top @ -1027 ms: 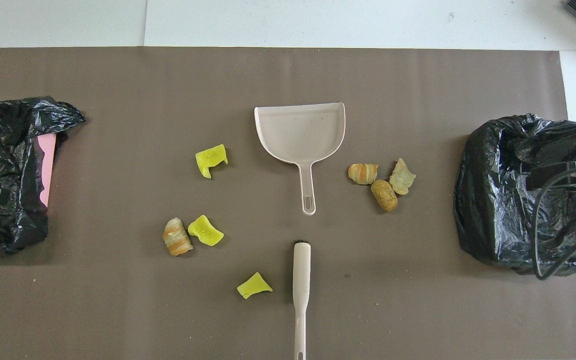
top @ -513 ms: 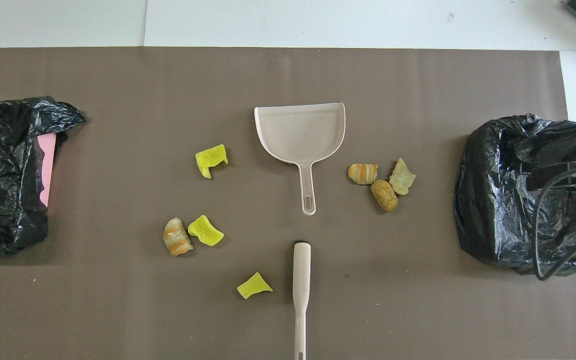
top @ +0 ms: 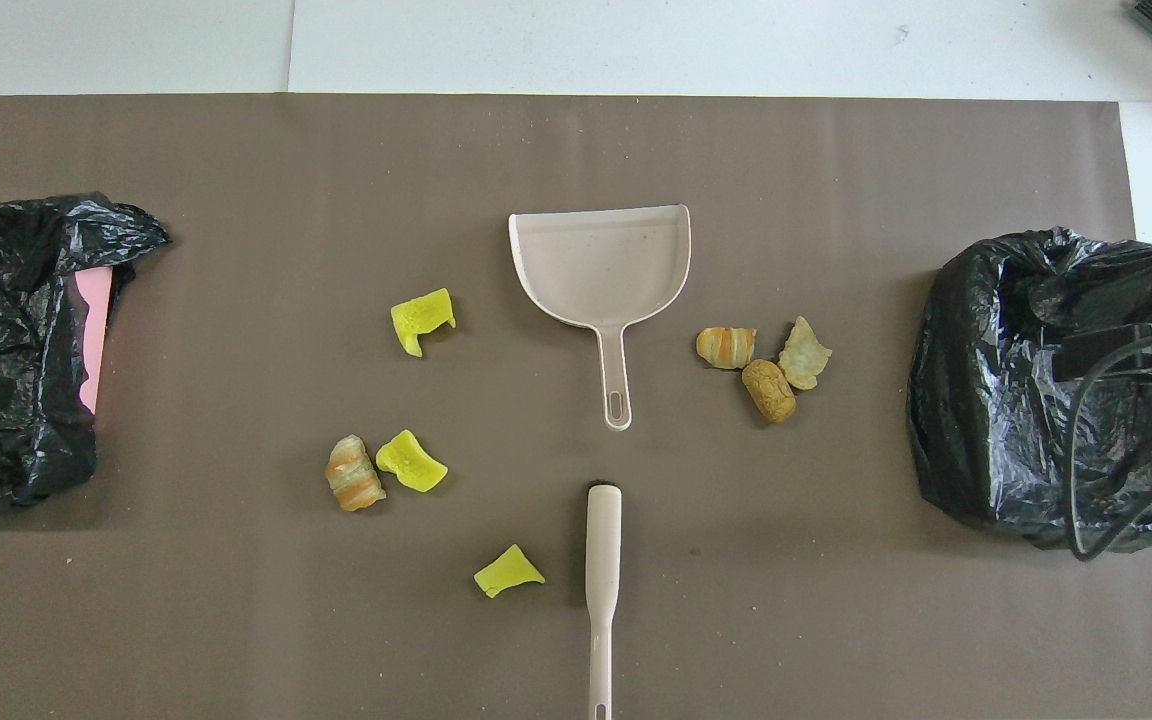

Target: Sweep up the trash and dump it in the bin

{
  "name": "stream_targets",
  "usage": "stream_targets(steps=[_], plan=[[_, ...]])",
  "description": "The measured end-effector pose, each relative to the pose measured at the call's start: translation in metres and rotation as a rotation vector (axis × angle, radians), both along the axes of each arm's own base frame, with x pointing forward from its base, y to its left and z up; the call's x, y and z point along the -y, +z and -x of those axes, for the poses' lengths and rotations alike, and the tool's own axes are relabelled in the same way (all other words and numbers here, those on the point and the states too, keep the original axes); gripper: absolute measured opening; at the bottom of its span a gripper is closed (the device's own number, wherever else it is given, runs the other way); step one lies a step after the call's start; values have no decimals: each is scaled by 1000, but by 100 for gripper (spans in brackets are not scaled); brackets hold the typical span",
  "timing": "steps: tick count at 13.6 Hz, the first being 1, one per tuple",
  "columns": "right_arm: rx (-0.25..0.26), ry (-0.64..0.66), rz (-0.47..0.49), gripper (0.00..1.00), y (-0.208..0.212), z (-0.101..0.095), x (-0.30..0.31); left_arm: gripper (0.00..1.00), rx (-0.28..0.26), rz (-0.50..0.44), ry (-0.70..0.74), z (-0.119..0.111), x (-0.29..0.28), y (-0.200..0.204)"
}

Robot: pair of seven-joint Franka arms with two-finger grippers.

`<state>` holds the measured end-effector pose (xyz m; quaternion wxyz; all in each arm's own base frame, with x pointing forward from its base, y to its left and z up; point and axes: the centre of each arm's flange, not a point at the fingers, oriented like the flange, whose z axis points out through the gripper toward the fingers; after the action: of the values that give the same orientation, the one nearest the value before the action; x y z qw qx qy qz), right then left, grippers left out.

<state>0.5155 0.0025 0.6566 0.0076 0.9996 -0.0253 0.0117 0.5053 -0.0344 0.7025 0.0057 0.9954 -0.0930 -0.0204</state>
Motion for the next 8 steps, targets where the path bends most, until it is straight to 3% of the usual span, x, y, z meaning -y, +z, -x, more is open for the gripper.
stream_targets(steps=[8], plan=[[-1, -1, 0, 100, 0, 0, 0, 100, -1, -1, -19, 1, 10, 0]])
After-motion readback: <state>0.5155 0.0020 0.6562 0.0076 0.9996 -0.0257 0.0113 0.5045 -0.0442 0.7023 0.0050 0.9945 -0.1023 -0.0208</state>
